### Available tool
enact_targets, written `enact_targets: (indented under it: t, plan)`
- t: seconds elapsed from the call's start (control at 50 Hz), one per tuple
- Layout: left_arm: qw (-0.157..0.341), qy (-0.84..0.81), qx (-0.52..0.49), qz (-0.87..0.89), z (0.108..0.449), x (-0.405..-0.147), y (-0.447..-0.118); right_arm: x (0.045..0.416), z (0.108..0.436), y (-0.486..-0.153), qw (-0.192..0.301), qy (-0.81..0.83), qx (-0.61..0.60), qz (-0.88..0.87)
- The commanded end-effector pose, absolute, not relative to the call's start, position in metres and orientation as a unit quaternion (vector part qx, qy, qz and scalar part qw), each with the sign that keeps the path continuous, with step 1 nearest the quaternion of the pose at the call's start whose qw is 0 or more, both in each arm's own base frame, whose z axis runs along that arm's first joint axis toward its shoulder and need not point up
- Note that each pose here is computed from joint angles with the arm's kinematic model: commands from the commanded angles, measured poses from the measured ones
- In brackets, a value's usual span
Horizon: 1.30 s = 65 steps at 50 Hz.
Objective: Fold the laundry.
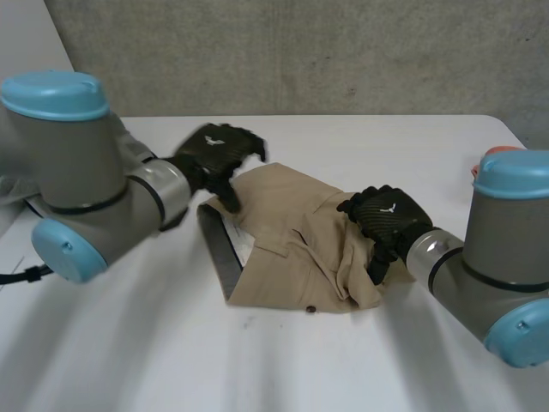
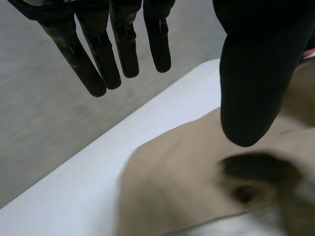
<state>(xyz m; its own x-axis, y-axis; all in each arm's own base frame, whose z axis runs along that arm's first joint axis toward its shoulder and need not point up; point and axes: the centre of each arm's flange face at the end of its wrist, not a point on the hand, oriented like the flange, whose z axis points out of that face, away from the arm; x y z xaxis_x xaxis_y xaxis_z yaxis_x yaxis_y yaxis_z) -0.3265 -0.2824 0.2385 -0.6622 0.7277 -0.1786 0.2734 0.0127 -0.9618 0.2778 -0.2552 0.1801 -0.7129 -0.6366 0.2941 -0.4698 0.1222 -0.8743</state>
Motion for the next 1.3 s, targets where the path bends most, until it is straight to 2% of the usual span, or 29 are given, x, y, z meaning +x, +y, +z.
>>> enact_targets:
  t: [0.02, 0.12, 0.22, 0.36, 0.44, 0.46, 0.52, 0.54, 0.6, 0.62, 0.7, 0.76, 0.82, 0.84, 0.9, 0.92, 0.98, 1.0, 1.06, 1.08, 1.18, 1.3]
  plan:
    - [0.232, -0.676, -0.427, 0.554, 0.212, -0.366, -0.233, 0.262, 0.207, -0.259, 0.057, 0.765, -0.358, -0.532]
    - [0.181, -0.690, -0.432, 0.552, 0.187, -0.378, -0.240, 0.249, 0.219, -0.264, 0.050, 0.781, -0.345, -0.519]
    - [0.102, -0.713, -0.435, 0.541, 0.156, -0.381, -0.255, 0.246, 0.219, -0.263, 0.056, 0.788, -0.344, -0.508]
    - [0.056, -0.722, -0.437, 0.534, 0.152, -0.377, -0.262, 0.248, 0.217, -0.262, 0.058, 0.786, -0.350, -0.506]
    - [0.032, -0.706, -0.398, 0.585, 0.190, -0.370, -0.275, 0.248, 0.219, -0.262, 0.058, 0.784, -0.350, -0.510]
    - [0.021, -0.688, -0.372, 0.623, 0.218, -0.364, -0.284, 0.248, 0.219, -0.262, 0.057, 0.783, -0.349, -0.511]
    - [0.004, -0.647, -0.325, 0.690, 0.267, -0.353, -0.302, 0.248, 0.220, -0.263, 0.057, 0.782, -0.349, -0.514]
    - [-0.008, -0.610, -0.295, 0.736, 0.303, -0.344, -0.313, 0.248, 0.220, -0.263, 0.057, 0.782, -0.348, -0.514]
    - [-0.021, -0.549, -0.257, 0.795, 0.356, -0.332, -0.323, 0.247, 0.221, -0.263, 0.055, 0.782, -0.347, -0.516]
    - [-0.024, -0.512, -0.235, 0.826, 0.384, -0.326, -0.326, 0.246, 0.223, -0.264, 0.054, 0.781, -0.345, -0.518]
    - [-0.008, -0.430, -0.200, 0.881, 0.439, -0.321, -0.321, 0.243, 0.225, -0.267, 0.053, 0.782, -0.337, -0.521]
    - [0.018, -0.395, -0.194, 0.898, 0.458, -0.325, -0.315, 0.241, 0.227, -0.269, 0.050, 0.781, -0.333, -0.526]
    - [0.082, -0.383, -0.216, 0.894, 0.453, -0.343, -0.307, 0.237, 0.231, -0.274, 0.045, 0.780, -0.325, -0.533]
    - [0.119, -0.387, -0.237, 0.883, 0.443, -0.354, -0.303, 0.236, 0.231, -0.275, 0.045, 0.779, -0.323, -0.535]
    - [0.173, -0.405, -0.272, 0.855, 0.420, -0.373, -0.296, 0.231, 0.237, -0.281, 0.040, 0.777, -0.309, -0.546]
    - [0.207, -0.421, -0.297, 0.831, 0.402, -0.386, -0.290, 0.227, 0.239, -0.285, 0.038, 0.777, -0.300, -0.551]
    - [0.250, -0.452, -0.335, 0.788, 0.367, -0.405, -0.281, 0.222, 0.243, -0.291, 0.037, 0.777, -0.285, -0.560]
    - [0.274, -0.476, -0.358, 0.755, 0.341, -0.417, -0.274, 0.218, 0.245, -0.296, 0.036, 0.777, -0.273, -0.565]
    - [0.296, -0.513, -0.393, 0.704, 0.298, -0.432, -0.262, 0.213, 0.247, -0.302, 0.033, 0.778, -0.260, -0.571]
    - [0.306, -0.535, -0.414, 0.670, 0.275, -0.439, -0.251, 0.210, 0.248, -0.306, 0.030, 0.778, -0.253, -0.574]
    - [0.296, -0.557, -0.464, 0.621, 0.246, -0.444, -0.223, 0.205, 0.246, -0.311, 0.028, 0.780, -0.248, -0.575]
    - [0.219, -0.553, -0.427, 0.681, 0.293, -0.420, -0.230, 0.215, 0.240, -0.306, 0.043, 0.772, -0.273, -0.572]
